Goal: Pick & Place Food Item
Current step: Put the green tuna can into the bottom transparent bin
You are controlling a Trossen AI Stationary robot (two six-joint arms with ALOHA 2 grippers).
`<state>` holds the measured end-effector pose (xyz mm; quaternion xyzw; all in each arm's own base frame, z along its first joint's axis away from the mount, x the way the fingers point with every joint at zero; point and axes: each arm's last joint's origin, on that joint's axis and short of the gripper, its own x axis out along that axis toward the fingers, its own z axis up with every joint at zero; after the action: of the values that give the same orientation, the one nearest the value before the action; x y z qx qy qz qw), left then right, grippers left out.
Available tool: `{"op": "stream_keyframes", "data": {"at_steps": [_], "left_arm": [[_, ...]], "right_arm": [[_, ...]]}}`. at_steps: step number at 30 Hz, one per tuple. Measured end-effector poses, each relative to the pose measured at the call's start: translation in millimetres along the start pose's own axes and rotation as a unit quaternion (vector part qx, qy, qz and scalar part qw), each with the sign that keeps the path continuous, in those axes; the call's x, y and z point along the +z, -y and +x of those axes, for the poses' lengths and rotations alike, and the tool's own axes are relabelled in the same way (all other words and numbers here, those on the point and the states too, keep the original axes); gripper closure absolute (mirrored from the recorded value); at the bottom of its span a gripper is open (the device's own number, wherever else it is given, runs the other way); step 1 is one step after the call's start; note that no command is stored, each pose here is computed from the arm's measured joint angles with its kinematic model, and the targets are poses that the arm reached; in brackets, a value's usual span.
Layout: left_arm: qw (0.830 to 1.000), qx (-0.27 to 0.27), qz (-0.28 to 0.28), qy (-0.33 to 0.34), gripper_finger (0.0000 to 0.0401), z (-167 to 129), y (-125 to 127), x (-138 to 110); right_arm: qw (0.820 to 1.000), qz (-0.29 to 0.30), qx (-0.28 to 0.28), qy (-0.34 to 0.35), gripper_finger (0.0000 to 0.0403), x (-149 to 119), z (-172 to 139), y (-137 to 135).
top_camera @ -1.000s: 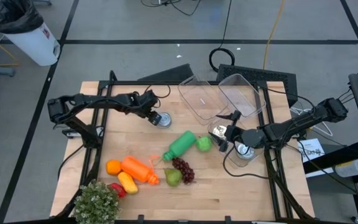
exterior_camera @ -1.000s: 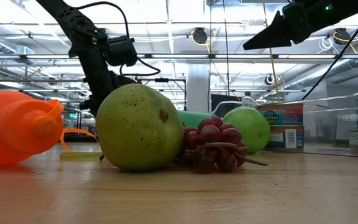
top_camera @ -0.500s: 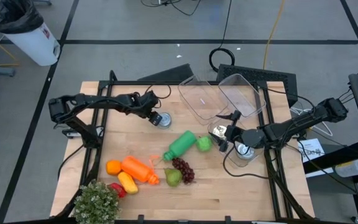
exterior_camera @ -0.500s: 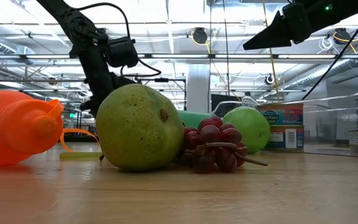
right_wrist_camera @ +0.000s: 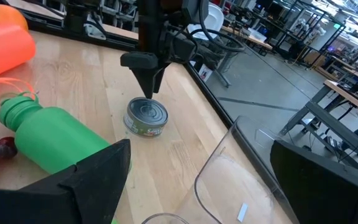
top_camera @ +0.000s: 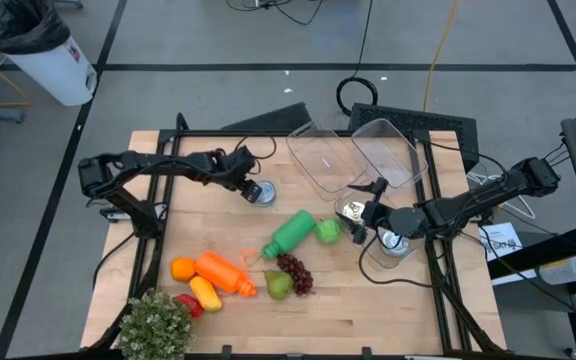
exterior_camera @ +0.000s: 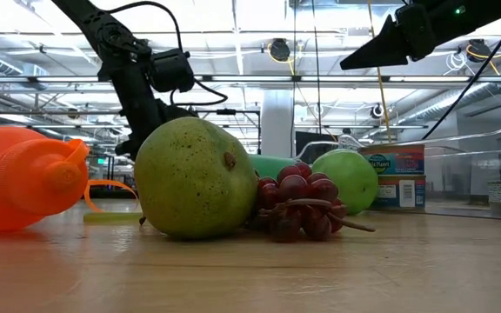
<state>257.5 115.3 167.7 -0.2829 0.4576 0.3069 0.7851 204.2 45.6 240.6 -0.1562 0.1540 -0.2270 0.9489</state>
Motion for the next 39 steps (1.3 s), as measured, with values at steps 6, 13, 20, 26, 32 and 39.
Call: {"op": "stream_keyframes", "data": {"at_steps": [6,13,20,26,32,39], "left_arm": [[0.999,0.035,-0.006,-0.009,0.0188,4,-3,-3],[0.999,0.040,-0.009,-0.015,0.0188,12,-3,-4],[1.000,0.024,-0.012,0.001,0.0187,5,-2,-1],[1.000,-0.012,-0.010,0.005,0.0187,5,2,2],[1.000,-0.016,-0.011,0.007,0.0187,5,2,2],[0.999,-0.033,-0.010,0.006,0.0187,4,4,3]], "right_arm": [[1.000,0.000,0.000,0.000,0.0035,0,0,0],[1.000,0.000,0.000,0.000,0.0035,0,0,0],[1.000,0.000,0.000,0.000,0.0035,0,0,0],[1.000,0.000,0.000,0.000,0.0035,0,0,0],[1.000,0.001,0.000,0.000,0.0035,0,0,0],[1.000,0.000,0.000,0.000,0.0035,0,0,0]]}}
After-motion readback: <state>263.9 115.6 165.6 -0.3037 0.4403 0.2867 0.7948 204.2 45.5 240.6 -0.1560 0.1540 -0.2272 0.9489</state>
